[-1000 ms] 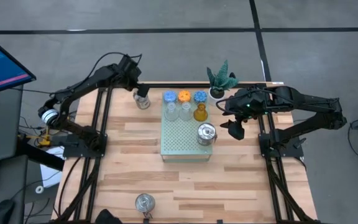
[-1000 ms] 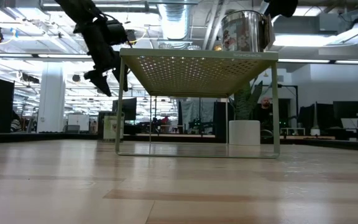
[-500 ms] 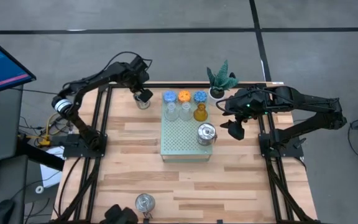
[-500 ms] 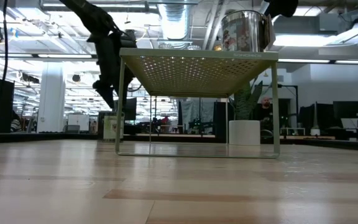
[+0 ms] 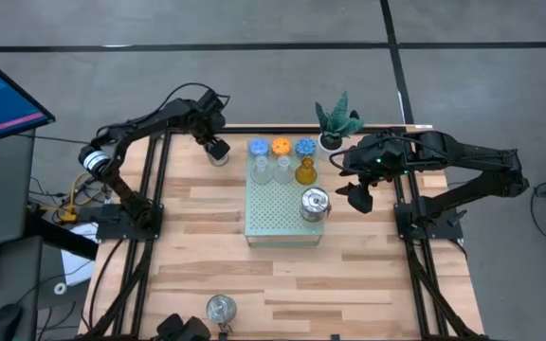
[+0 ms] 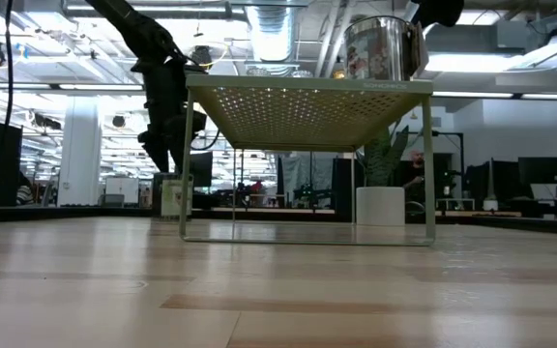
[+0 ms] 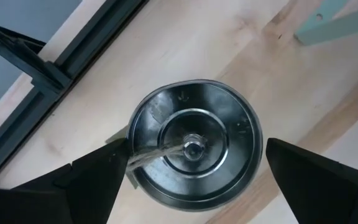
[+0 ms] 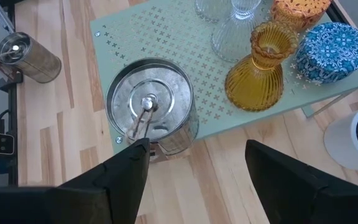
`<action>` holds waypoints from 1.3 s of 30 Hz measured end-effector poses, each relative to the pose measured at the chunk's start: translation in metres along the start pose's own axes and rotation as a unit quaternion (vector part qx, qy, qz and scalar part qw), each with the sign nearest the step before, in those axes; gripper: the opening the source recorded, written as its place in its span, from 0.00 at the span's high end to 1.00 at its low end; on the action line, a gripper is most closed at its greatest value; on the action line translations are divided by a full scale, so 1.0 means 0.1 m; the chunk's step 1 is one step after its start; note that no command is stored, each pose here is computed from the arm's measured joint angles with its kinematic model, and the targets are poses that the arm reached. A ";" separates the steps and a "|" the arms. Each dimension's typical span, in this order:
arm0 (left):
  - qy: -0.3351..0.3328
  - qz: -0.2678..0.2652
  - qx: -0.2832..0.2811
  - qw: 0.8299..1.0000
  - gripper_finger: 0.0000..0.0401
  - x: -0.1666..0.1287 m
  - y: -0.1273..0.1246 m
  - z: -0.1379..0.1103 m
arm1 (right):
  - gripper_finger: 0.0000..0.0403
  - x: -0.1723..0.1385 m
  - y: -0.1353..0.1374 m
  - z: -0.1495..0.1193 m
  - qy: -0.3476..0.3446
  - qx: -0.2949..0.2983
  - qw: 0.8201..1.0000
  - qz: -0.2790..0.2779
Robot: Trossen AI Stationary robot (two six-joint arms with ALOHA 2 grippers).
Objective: Stock candles and holders on shelf
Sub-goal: Put the top silver scented candle can on the shelf aligned with the other silver scented candle
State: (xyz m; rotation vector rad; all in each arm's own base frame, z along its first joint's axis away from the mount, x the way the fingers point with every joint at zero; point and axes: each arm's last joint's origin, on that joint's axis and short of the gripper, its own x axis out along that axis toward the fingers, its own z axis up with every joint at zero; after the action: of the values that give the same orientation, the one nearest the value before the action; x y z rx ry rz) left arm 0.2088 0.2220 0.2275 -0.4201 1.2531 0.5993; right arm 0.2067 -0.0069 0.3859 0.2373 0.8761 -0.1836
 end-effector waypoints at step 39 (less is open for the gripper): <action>0.005 0.019 0.042 0.999 0.05 0.09 0.02 0.03 | 0.37 0.00 0.00 0.00 0.000 0.001 1.000 0.000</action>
State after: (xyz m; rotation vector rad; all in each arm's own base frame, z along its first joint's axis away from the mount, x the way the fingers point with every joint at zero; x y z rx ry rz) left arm 0.2112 0.2272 0.2200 -0.3304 1.2941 0.5742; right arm 0.2067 -0.0072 0.3859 0.2379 0.8757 -0.1849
